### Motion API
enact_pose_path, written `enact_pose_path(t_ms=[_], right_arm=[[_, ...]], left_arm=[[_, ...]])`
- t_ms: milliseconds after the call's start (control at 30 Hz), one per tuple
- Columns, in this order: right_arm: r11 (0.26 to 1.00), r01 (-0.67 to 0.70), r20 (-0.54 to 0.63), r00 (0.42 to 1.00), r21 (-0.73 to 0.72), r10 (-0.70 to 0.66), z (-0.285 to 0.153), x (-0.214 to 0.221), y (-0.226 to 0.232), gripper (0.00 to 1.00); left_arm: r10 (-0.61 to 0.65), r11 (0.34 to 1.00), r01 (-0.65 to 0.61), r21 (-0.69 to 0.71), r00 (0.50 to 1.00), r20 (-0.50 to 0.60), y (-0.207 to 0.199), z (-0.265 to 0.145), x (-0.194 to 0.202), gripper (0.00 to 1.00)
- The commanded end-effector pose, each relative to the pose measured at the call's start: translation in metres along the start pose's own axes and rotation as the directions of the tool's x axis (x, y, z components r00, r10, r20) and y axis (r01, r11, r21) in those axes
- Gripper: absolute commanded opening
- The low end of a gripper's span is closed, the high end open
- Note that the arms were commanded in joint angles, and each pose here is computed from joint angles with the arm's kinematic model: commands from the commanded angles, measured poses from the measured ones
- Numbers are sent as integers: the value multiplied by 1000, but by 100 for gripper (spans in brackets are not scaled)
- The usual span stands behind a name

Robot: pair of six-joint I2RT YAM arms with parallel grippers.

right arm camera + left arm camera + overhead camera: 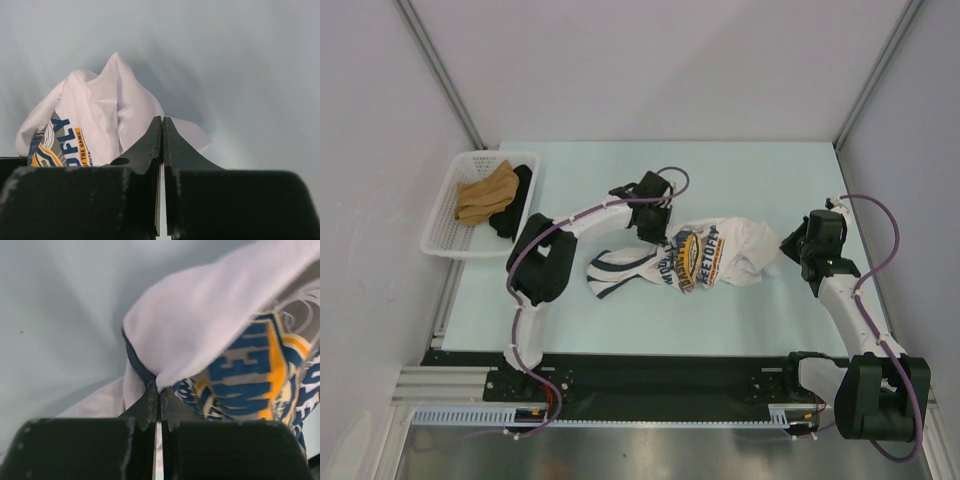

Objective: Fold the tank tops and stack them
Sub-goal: Flatten the tank top out

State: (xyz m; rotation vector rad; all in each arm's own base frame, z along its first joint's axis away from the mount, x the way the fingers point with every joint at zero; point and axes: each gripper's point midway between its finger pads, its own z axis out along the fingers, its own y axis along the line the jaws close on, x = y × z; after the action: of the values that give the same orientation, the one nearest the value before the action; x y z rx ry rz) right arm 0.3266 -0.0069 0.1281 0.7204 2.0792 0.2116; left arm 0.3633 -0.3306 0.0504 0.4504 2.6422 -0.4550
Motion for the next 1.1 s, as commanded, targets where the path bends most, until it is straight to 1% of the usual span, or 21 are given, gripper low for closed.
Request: enact_pose_path(t_ms=[0,67,100,167,233,267,300,333,400,433,467,533,567,600,633,700,733,800,833,967,1067], right_arm=[[999,1,52,999,-44,1,-6,-25,16,0],[999,4,45,999,-54,-2,-6,-31,22,0],[998,9,53,999,-64,-6,-7,-40,27,0],[995,20,75,997,-98,-13,-15,-66,47,0],[992,29,88,996,-123,-19,-26,-82,59,0],[983,41,134,991,-181,-16,-42,-105,78,0],[977,54,151,988,-205,-23,-51,-114,86,0],[971,66,168,985,-229,-28,-61,-122,93,0],[946,110,233,972,-306,-38,-97,-145,113,0],[939,122,238,970,-322,-44,-109,-146,116,0],[921,143,249,967,-362,-52,-123,-148,124,0],[888,195,325,944,-417,-55,-165,-155,131,0],[870,212,344,938,-445,-53,-180,-154,134,0],[848,242,405,914,-472,-35,-213,-155,134,0],[838,256,429,903,-481,-30,-227,-154,133,0],[801,302,491,871,-516,-12,-266,-154,134,0],[779,333,539,843,-530,6,-297,-150,130,0],[751,368,573,819,-549,18,-326,-143,128,0],[722,405,618,786,-561,39,-356,-138,125,0],[690,460,679,731,-559,63,-402,-129,118,0],[708,440,664,746,-553,55,-395,-130,116,0]], left_arm=[[-157,983,153,100,987,33,29,-26,-30,0],[-199,975,184,123,972,126,37,-51,-48,0],[-210,974,183,133,950,231,42,-86,-72,0],[-218,976,198,94,921,322,54,-120,-91,0],[-215,976,199,82,888,406,58,-171,-110,0],[-210,977,199,70,875,437,59,-189,-115,0],[-206,976,218,27,863,461,65,-205,-115,0],[-194,978,204,41,823,535,60,-245,-121,0],[-183,981,180,65,777,603,52,-282,-121,0],[-182,982,175,72,769,613,50,-291,-114,0],[-168,984,156,80,712,681,45,-330,-109,0],[-145,987,147,60,685,714,40,-349,-91,0],[-135,989,129,69,629,765,34,-385,-79,0],[-120,992,97,76,626,770,21,-394,-66,0],[-109,992,113,51,604,789,23,-404,-56,0],[-110,994,70,85,572,813,11,-433,-26,0],[-124,992,74,100,558,821,11,-441,-18,0],[-164,986,73,148,525,835,15,-459,4,0],[-172,985,70,159,519,837,16,-463,10,0],[-195,980,64,188,484,853,24,-485,30,0],[-181,983,65,172,483,857,24,-480,25,0]])
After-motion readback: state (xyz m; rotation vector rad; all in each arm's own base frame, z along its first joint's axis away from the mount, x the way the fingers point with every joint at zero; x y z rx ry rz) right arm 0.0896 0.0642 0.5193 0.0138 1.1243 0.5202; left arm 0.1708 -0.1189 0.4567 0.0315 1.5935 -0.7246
